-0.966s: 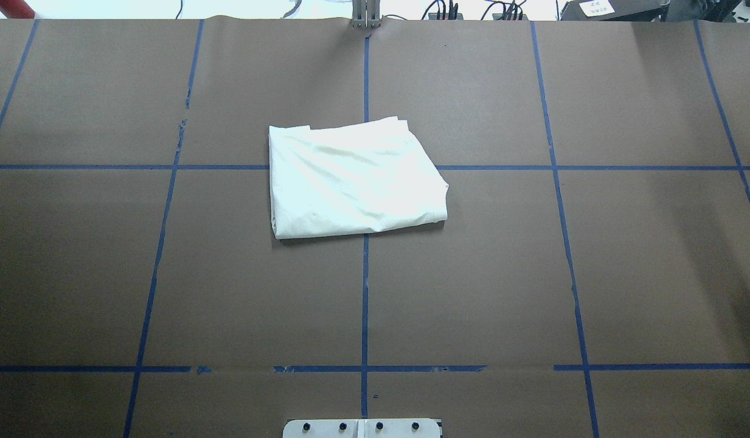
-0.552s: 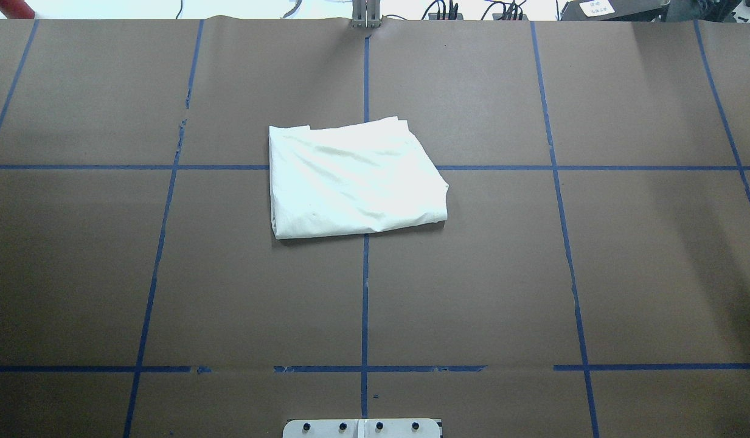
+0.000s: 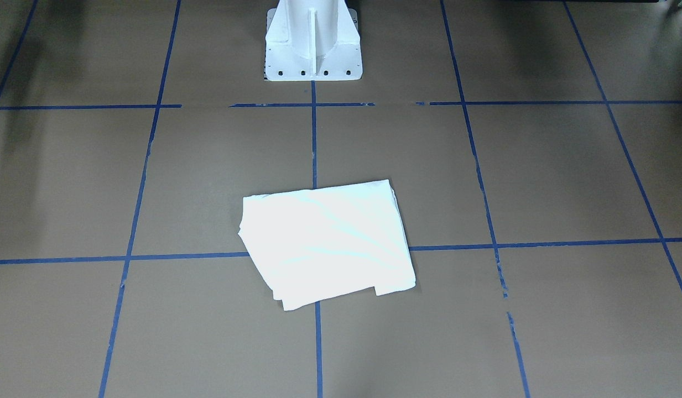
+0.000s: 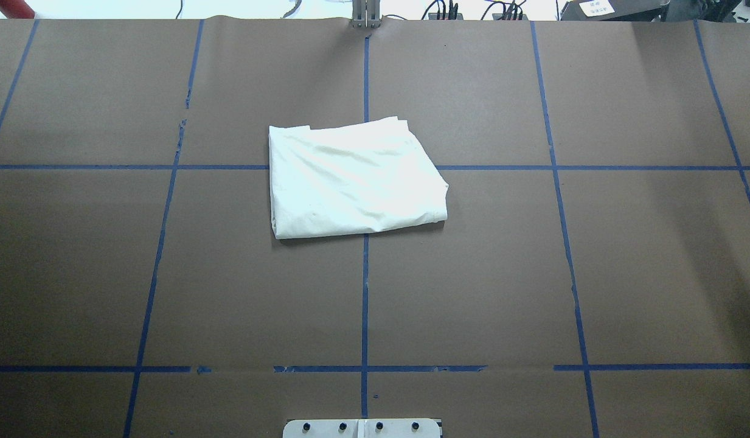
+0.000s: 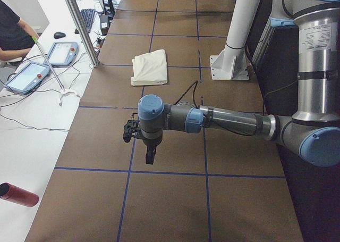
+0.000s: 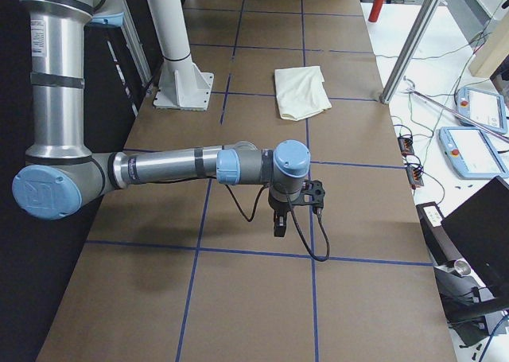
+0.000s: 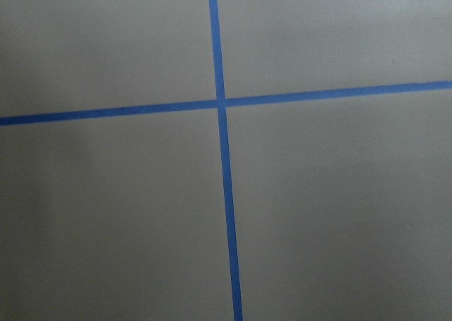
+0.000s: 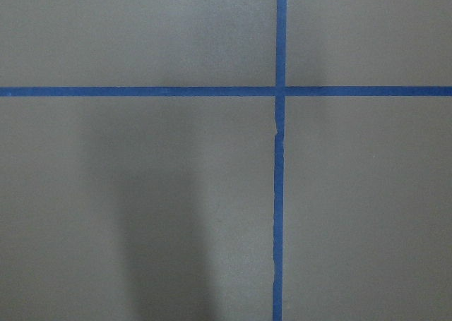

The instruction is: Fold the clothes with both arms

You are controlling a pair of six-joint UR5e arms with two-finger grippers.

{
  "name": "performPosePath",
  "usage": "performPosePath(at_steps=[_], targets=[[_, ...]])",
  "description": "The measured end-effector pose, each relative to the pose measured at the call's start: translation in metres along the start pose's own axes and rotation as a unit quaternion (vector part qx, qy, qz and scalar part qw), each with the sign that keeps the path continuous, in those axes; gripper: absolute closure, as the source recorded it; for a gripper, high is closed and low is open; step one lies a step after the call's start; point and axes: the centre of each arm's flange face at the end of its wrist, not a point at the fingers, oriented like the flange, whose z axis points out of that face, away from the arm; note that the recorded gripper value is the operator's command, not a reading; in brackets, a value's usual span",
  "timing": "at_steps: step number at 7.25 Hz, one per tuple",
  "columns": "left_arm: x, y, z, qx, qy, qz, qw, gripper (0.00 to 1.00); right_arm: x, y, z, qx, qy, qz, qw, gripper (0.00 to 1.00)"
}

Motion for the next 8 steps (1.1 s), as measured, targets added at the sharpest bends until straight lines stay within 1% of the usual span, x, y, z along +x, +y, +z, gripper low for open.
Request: performPosePath(at_steps=[2, 5, 6, 7, 8], targets=[[0.002, -0.002, -0.004, 0.004, -0.009, 0.007, 0.9999, 0.0, -0.002, -0.003, -0.002, 0.002, 0.0, -0.002, 1.0, 0.0], [-0.005, 0.005, 0.0, 0.0, -0.014, 0.002, 0.9999, 0.0, -0.004, -0.005, -0.002, 0.003, 0.0, -0.004, 1.0, 0.0], [-0.008, 0.008, 0.001, -0.002, -0.019, 0.014, 0.9997, 0.0, -0.004, -0.005, -0.002, 0.002, 0.0, -0.004, 1.0, 0.0], [-0.012, 0.01, 0.002, -0.008, -0.028, 0.04, 0.9988, 0.0, -0.004, -0.006, -0.001, 0.002, 0.0, -0.004, 1.0, 0.0], [-0.016, 0.013, 0.006, -0.025, -0.035, 0.054, 0.9976, 0.0, -0.004, -0.006, -0.001, 0.001, 0.0, -0.004, 1.0, 0.0]])
